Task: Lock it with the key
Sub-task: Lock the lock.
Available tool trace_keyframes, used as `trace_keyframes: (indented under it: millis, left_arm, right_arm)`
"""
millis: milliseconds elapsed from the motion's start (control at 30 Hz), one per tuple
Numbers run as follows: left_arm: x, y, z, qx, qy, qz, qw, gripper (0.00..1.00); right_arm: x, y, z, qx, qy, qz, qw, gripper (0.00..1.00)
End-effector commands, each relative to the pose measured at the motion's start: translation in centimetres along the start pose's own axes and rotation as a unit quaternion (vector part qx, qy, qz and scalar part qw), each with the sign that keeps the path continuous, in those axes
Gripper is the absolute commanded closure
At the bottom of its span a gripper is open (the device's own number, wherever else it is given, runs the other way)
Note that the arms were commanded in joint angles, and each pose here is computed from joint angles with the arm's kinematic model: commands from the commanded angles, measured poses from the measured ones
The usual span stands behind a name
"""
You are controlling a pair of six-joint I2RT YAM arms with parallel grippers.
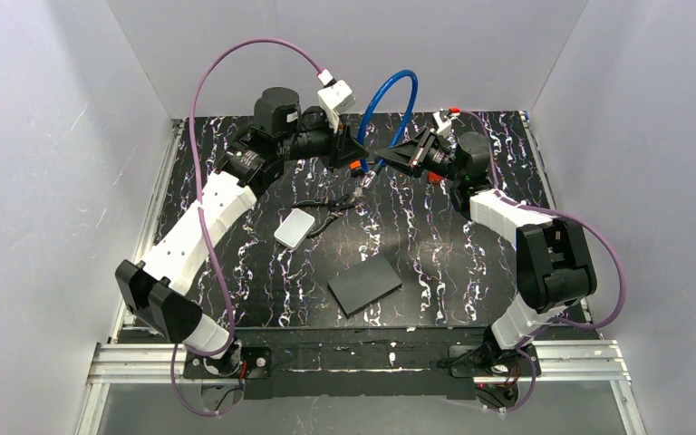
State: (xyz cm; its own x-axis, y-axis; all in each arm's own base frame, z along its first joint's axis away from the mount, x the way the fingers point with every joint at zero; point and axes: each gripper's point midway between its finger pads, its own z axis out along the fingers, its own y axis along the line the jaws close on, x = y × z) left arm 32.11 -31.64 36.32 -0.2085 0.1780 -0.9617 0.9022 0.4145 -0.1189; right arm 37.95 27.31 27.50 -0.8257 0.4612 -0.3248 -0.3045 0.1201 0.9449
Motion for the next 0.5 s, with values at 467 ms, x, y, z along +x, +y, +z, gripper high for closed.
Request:
trace_keyframes:
  millis: [467]
  left_arm:
    - [-0.1, -0.1, 0.9, -0.003, -0.001, 0.043, 0.999, 1.0]
  right_arm:
    - [0.0, 3.5, -0.7, -0.041, -0.009, -0.018, 0.999, 0.99]
